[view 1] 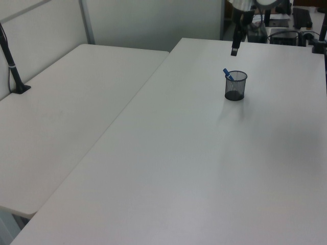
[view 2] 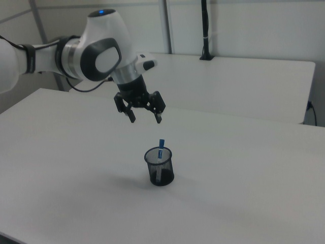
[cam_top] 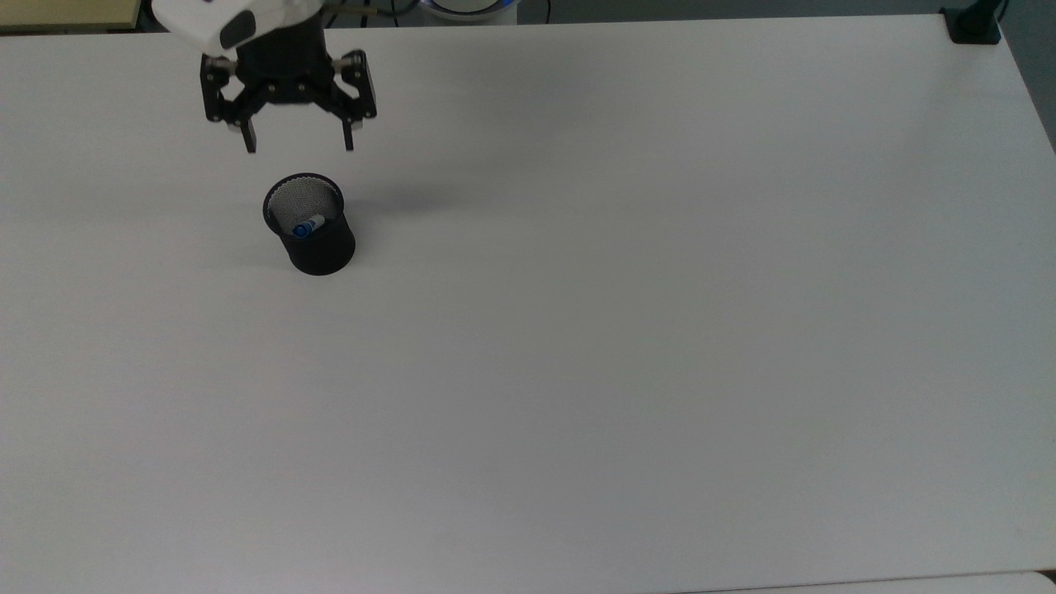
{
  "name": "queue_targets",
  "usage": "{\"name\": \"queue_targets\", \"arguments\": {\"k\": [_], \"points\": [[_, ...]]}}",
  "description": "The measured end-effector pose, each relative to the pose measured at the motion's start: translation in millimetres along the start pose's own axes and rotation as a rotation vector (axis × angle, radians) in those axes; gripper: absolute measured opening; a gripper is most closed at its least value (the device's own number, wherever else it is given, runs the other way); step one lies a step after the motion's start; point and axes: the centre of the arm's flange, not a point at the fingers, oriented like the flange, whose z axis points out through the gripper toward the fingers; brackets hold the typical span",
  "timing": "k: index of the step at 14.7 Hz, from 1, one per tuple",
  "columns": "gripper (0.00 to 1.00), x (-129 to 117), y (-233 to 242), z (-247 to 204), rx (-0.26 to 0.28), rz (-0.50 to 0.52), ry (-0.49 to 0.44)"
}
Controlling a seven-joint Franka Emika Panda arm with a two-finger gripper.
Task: Remove the marker
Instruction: 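Move the open gripper over the black mesh pen cup, then lower the gripper into the cup and close on the blue marker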
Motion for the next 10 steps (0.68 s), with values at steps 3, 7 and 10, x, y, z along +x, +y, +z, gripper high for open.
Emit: {"name": "queue_targets", "arguments": {"k": [3, 7, 10], "points": [[1.0, 3.5, 2.3, 26.1, -0.018, -0.005, 0.019], [1.0, 8.4, 5.7, 57.9, -0.041, -0.012, 0.057], [0.94, 6.7, 7.0, 80.5, -0.048, -0.015, 0.061]]}}
